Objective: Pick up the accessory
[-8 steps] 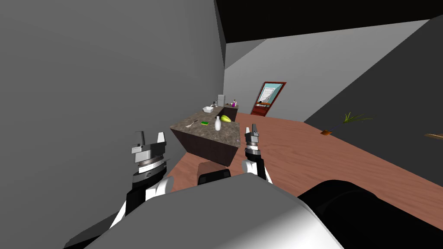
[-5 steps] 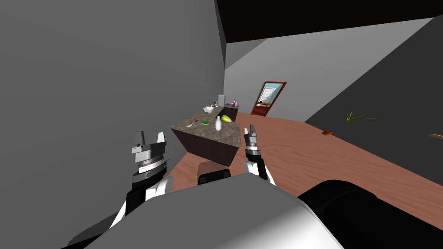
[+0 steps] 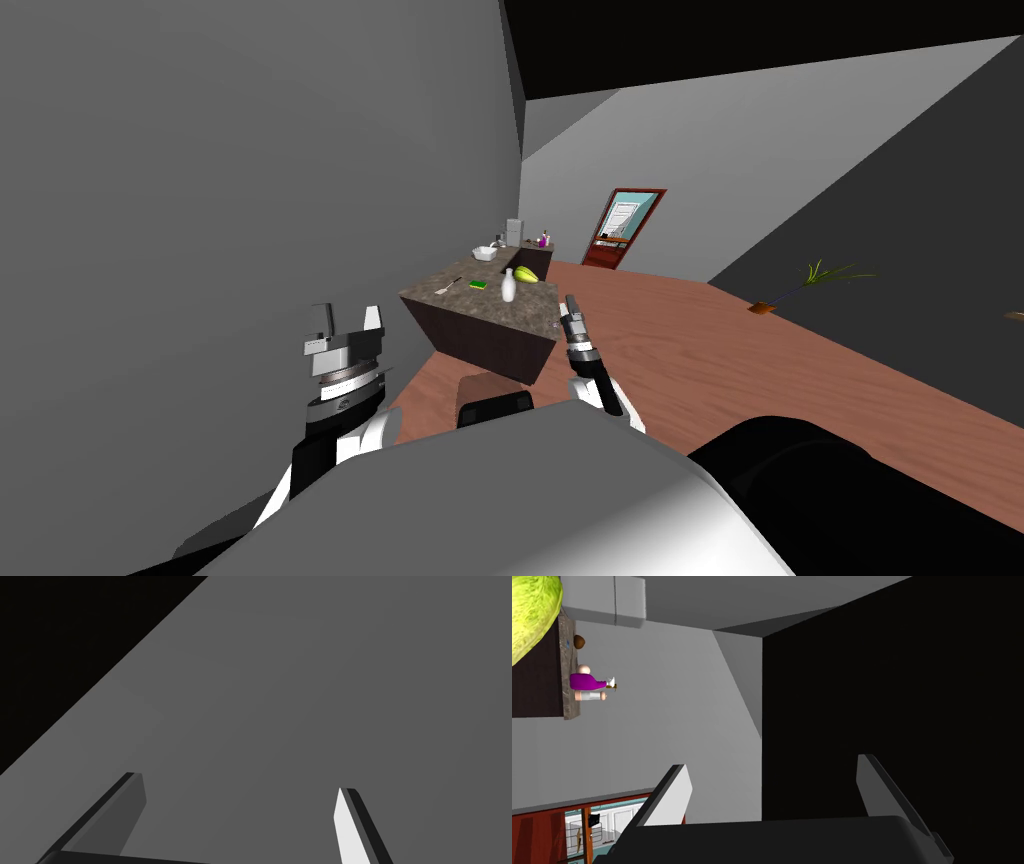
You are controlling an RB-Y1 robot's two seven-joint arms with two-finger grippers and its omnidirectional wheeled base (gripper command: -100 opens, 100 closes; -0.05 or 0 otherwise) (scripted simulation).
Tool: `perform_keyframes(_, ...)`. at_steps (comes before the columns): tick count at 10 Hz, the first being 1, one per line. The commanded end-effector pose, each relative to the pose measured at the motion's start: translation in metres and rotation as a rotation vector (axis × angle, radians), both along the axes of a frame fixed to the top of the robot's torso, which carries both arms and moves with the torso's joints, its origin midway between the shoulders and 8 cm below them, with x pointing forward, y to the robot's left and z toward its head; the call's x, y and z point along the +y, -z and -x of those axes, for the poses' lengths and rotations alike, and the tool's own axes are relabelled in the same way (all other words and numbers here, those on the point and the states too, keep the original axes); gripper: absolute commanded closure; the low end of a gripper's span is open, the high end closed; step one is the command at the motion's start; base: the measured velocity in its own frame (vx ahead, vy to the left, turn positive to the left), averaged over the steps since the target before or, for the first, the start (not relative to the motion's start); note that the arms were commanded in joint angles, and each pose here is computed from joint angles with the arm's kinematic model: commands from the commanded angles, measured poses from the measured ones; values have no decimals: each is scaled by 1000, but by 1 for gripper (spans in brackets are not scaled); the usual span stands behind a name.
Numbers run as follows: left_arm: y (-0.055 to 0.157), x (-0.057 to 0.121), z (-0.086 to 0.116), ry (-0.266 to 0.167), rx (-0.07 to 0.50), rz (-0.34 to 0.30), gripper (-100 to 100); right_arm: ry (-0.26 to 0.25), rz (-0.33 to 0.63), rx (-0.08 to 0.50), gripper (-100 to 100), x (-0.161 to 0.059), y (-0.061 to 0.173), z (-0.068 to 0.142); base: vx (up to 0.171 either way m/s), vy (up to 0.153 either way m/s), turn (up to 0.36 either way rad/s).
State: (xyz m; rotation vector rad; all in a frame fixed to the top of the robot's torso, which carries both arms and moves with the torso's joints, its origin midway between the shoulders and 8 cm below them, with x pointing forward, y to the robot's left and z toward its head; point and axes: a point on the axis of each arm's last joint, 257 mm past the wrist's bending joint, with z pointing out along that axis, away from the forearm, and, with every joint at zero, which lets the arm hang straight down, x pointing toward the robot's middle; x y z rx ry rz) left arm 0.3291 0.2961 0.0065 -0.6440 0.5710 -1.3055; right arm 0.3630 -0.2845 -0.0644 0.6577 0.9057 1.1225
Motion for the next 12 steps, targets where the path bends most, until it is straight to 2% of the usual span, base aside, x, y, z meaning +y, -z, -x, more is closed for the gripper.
perform_keyframes(1, 0, 0, 0, 0, 0, 0, 0, -16, 58, 45, -100, 1, 18, -2, -5, 54, 22)
perform_keyframes(2, 0, 0, 0, 0, 0, 0, 0, -24, 73, 48, -100, 2, 19, -2, 2, 40, 8)
perform_keyframes(3, 0, 0, 0, 0, 0, 0, 0, -35, 123, 89, -100, 3, 36, -4, 1, 46, 25)
perform_keyframes(4, 0, 0, 0, 0, 0, 0, 0, -42, 135, 91, -100, 3, 36, -4, 1, 43, 9)
perform_keyframes(5, 0, 0, 0, 0, 0, 0, 0, -53, 187, 134, -100, 3, 54, -4, 4, 56, 23)
perform_keyframes(6, 0, 0, 0, 0, 0, 0, 0, -60, 200, 137, -100, 3, 55, -4, 3, 45, 12)
perform_keyframes(7, 0, 0, 0, 0, 0, 0, 0, -70, 253, 182, -100, 2, 74, -3, -4, 62, 37)
perform_keyframes(8, 0, 0, 0, 0, 0, 0, 0, -78, 268, 184, -100, 2, 75, -3, -5, 53, 7)
perform_keyframes(9, 0, 0, 0, 0, 0, 0, 0, -89, 325, 231, -100, -1, 96, -1, -3, 77, 29)
perform_keyframes(10, 0, 0, 0, 0, 0, 0, 0, -96, 340, 233, -100, -1, 96, -1, 3, 61, 8)
perform_keyframes(11, 0, 0, 0, 0, 0, 0, 0, -106, 397, 281, -100, -6, 118, 2, 5, 62, 32)
perform_keyframes(12, 0, 0, 0, 0, 0, 0, 0, -114, 414, 284, -100, -6, 118, 2, -1, 58, 16)
